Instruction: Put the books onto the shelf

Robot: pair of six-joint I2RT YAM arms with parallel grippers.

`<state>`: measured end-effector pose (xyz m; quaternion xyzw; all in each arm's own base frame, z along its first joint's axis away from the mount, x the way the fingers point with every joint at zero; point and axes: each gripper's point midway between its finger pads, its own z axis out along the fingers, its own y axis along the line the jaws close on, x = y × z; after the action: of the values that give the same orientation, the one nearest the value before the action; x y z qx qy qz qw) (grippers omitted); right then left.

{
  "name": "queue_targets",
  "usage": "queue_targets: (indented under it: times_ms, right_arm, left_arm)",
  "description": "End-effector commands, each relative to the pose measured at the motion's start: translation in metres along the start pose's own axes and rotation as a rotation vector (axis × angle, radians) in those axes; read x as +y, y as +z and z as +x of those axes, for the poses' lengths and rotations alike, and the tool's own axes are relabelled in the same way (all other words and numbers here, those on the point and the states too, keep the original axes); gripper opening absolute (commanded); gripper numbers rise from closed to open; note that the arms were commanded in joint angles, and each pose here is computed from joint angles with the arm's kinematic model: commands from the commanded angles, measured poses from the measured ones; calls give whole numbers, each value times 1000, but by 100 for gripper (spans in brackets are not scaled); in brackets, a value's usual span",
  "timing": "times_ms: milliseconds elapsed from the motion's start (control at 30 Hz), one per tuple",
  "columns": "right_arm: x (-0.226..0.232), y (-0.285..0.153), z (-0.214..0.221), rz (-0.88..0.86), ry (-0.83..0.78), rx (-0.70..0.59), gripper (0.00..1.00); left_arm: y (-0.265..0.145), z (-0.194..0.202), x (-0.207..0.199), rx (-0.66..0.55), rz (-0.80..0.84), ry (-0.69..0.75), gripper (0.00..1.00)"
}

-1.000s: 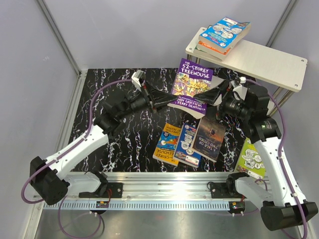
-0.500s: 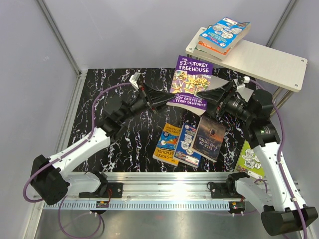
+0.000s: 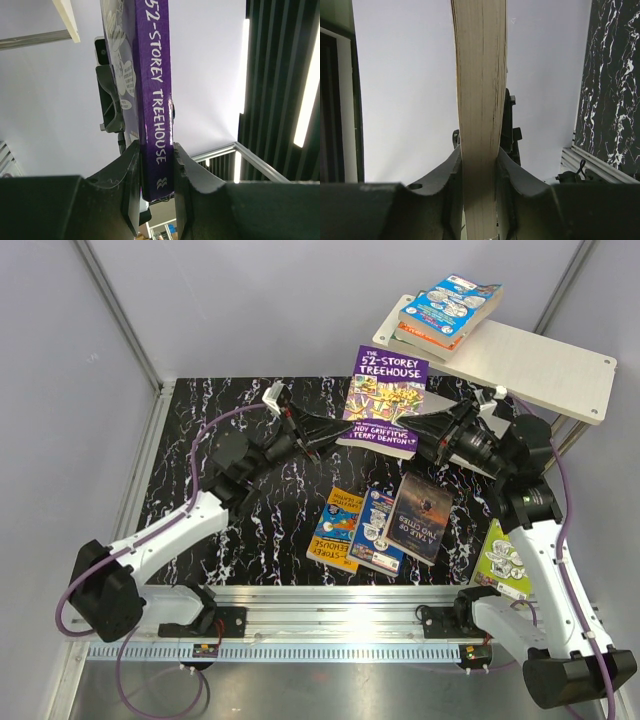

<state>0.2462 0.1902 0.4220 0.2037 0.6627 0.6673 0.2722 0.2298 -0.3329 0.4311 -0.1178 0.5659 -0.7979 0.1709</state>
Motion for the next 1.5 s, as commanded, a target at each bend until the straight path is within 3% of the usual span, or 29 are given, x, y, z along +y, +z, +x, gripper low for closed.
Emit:
queue_targets:
  times_ms: [0,67,167,367,767,967,1067,1267,1467]
  right_arm:
    - [23,-2,15,-46,-55,85,8]
    - [25,-2,15,-31,-57,89,0]
    - [26,-1,14,-12,-69,92,0]
    - [46,-3,12,20,-144,76,0]
    - [94,4,1,-19,-254,58,0]
    - [120,16,-11,-37,-303,64,0]
    - [124,29,-29,-26,-318,60,0]
    - [149,31,-85,-21,-371,-56,0]
    - [130,35,-188,54,-321,-242,0]
  left_arm:
    - [-1,9,-56,15,212,70,0]
    - [2,13,-52,43,192,72,0]
    - [4,17,-49,66,158,103,4]
    - [0,21,-34,79,51,173,33]
    - [-15,17,-14,73,-167,331,54]
    - [-41,13,-14,17,-251,419,79]
    - [-58,11,-14,-10,-297,440,87]
    - [-90,10,-17,-76,-349,494,90]
    - [-118,15,-7,-126,-378,472,90]
